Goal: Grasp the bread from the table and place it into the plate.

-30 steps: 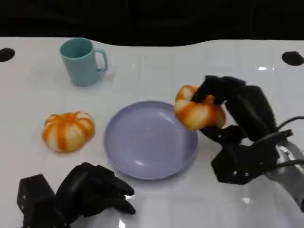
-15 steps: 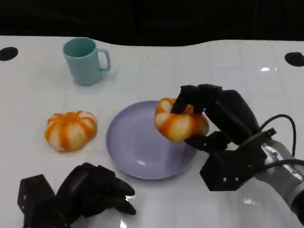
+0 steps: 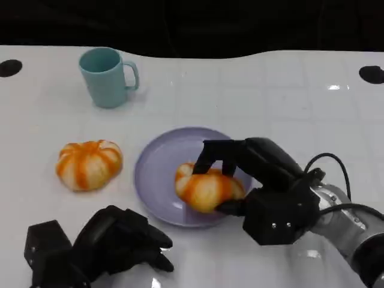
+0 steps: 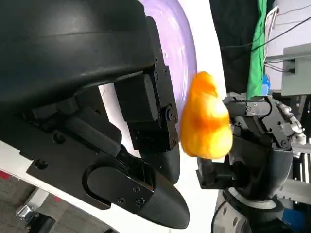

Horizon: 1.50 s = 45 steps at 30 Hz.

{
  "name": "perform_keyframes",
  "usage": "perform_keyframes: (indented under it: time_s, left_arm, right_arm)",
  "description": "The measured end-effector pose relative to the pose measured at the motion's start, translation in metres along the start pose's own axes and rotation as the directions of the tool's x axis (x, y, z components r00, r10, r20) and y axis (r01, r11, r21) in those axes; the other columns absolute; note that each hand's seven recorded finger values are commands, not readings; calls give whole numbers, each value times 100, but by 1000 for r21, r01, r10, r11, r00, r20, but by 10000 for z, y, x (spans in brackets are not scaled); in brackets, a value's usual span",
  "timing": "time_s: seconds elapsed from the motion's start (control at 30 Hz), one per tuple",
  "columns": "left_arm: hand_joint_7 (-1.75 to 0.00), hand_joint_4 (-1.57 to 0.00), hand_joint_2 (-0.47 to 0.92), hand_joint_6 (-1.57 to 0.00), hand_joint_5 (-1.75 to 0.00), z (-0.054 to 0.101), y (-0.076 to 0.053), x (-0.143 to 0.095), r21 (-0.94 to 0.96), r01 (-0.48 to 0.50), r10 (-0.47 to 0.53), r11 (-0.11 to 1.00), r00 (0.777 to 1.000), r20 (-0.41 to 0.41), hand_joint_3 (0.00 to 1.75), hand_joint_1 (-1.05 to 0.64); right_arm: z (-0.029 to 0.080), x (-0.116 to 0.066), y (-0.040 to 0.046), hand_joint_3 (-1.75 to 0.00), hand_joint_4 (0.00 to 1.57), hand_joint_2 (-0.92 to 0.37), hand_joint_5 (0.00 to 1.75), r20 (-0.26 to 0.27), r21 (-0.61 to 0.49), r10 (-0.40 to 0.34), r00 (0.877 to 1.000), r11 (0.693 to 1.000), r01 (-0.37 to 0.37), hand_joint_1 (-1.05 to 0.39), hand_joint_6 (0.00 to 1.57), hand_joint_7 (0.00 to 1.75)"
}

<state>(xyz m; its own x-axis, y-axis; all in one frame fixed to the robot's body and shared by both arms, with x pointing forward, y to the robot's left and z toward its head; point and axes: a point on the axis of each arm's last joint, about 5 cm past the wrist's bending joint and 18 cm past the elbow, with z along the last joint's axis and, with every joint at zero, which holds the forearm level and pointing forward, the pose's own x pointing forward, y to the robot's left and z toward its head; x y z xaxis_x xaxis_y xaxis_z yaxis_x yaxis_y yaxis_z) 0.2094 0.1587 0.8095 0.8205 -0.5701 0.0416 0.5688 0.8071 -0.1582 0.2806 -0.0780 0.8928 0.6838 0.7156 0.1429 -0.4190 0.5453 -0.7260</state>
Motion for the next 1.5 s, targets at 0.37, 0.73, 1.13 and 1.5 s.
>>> perform_keyframes:
  time_s: [0.37, 0.73, 1.13, 1.5]
  left_arm:
    - [0, -153, 83, -153, -25, -3, -6, 4, -3, 0, 0, 1000, 1000, 1, 0, -105]
    - [0, -153, 83, -152, -25, -4, -6, 4, -3, -1, 1, 1000, 1000, 2, 0, -105]
    - [0, -153, 82, -151, -25, -3, -21, 19, -8, 2, -2, 1000, 1000, 8, 1, -105]
    - [-1, -154, 83, -153, -25, -2, -24, 24, -2, 7, -7, 1000, 1000, 3, 1, -105]
  right_arm:
    - [26, 41, -48, -46, 0, -92, 56, -45, -66, 132, 990, 989, -135, -86, 15, 12]
    - [45, 35, -108, -40, 0, -92, 39, -54, -116, 129, 990, 984, -135, -94, 7, 6]
    - [13, -234, -234, -39, 9, -92, 48, -46, -116, 86, 995, 989, -91, -83, 17, 10]
    - [-30, -668, -141, -35, 45, -92, 139, -23, -1, -81, 996, 997, 81, -62, 56, 68]
